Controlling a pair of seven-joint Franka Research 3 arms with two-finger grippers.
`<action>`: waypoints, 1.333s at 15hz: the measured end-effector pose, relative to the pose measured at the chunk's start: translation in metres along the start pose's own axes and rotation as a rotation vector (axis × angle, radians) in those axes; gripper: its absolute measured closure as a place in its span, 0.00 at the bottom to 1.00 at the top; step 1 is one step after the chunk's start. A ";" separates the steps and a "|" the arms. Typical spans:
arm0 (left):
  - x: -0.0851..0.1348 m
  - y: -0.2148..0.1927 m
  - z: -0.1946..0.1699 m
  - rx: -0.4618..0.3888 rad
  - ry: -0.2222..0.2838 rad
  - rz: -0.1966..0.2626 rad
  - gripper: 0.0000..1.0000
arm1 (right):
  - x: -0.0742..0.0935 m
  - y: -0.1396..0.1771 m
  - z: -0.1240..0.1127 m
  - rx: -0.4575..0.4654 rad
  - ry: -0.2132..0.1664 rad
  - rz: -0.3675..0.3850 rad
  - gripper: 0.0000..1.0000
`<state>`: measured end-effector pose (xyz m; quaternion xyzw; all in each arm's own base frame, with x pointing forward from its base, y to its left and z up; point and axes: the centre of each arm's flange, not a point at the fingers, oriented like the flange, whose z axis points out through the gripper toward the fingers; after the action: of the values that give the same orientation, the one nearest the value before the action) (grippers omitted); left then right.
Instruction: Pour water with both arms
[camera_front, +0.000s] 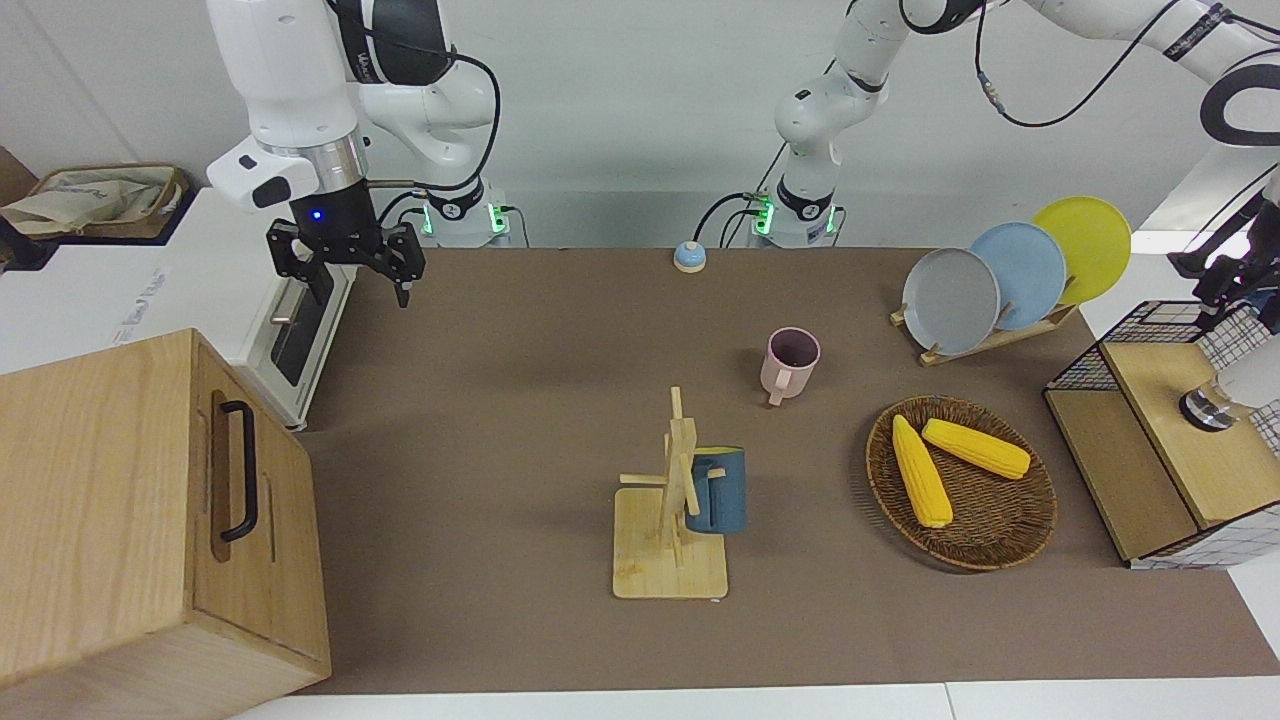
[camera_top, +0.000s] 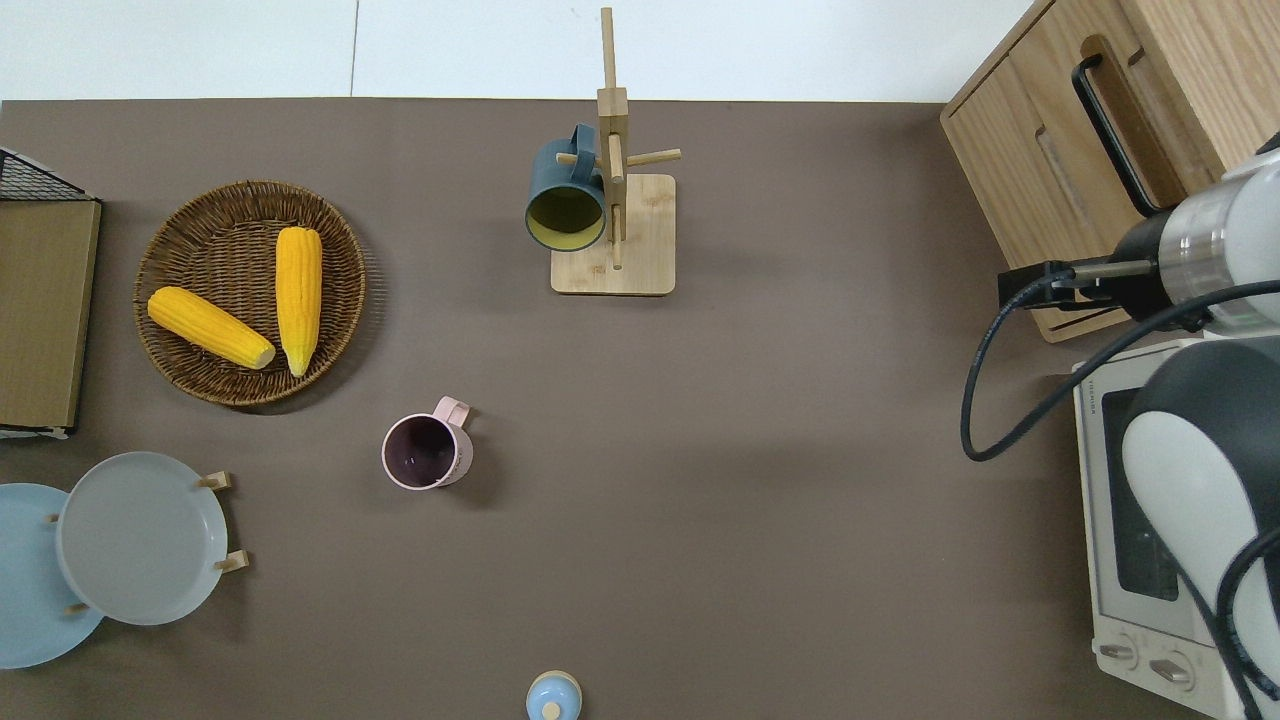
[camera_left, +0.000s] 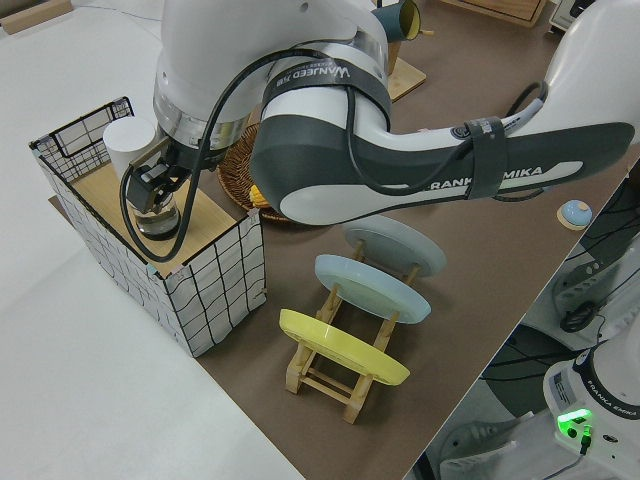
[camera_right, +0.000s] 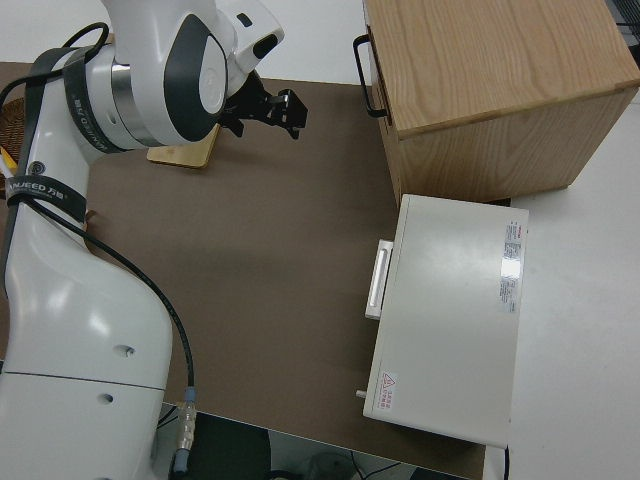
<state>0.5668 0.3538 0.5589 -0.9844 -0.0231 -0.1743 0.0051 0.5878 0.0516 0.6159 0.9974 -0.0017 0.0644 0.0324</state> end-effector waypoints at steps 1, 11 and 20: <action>-0.001 0.007 -0.009 0.006 -0.037 0.008 0.00 | 0.000 0.000 0.000 0.000 0.000 0.000 0.01; 0.005 0.165 -0.070 0.013 -0.259 -0.036 0.00 | 0.000 0.000 0.000 0.000 0.000 0.000 0.01; 0.002 0.344 -0.057 -0.041 -0.364 0.134 0.00 | 0.000 0.000 0.000 0.000 0.000 0.000 0.01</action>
<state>0.5649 0.0094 0.6123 -0.9989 0.0457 0.0067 -0.0077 0.5878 0.0516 0.6160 0.9974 -0.0017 0.0644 0.0324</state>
